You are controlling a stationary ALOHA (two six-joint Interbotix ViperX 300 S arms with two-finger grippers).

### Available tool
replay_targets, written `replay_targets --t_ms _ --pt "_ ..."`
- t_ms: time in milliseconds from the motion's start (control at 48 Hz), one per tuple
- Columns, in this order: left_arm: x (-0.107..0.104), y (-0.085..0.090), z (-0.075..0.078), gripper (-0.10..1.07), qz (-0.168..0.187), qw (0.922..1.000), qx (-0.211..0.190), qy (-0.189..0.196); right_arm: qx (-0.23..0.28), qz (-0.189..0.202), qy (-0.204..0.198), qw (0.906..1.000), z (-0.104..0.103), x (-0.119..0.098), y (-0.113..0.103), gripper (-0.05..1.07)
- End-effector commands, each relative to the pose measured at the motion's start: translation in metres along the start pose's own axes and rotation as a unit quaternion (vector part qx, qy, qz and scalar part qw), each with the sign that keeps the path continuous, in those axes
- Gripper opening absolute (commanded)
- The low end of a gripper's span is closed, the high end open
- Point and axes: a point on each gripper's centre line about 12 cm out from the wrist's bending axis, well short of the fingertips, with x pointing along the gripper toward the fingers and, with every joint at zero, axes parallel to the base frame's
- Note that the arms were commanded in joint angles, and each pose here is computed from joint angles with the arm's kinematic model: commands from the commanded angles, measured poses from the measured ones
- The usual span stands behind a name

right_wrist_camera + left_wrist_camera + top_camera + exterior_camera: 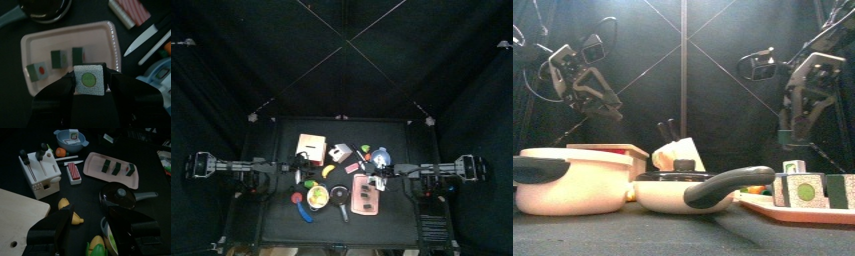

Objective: Place sushi piece to right of plate

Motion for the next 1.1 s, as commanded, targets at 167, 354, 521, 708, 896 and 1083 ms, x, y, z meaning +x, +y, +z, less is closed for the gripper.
replay_targets --t_ms 167,354,521,708,896,1083 --pt "0.001 -0.001 0.009 0.85 -0.003 0.9999 0.001 -0.013 0.007 -0.006 0.036 0.9993 -0.031 0.012 -0.007 0.70" --pt "0.001 -0.001 0.007 0.85 -0.002 0.9999 0.000 -0.012 0.009 -0.015 0.034 0.9993 -0.040 0.022 -0.013 0.70" --pt "0.001 -0.001 0.008 0.85 -0.003 0.9999 0.000 -0.013 -0.004 -0.027 0.035 0.9990 -0.042 0.032 -0.018 0.71" --pt "0.001 -0.001 0.007 0.85 -0.002 0.9999 0.000 -0.011 -0.011 -0.043 0.060 0.9972 -0.047 0.045 -0.026 0.75" --pt "0.001 -0.001 0.006 0.85 -0.002 0.9999 -0.001 -0.010 -0.003 -0.053 0.071 0.9960 -0.048 0.050 -0.033 0.88" --pt "0.001 -0.001 0.006 0.85 -0.002 0.9999 -0.001 -0.010 0.002 -0.054 0.062 0.9966 -0.045 0.045 -0.035 1.01"
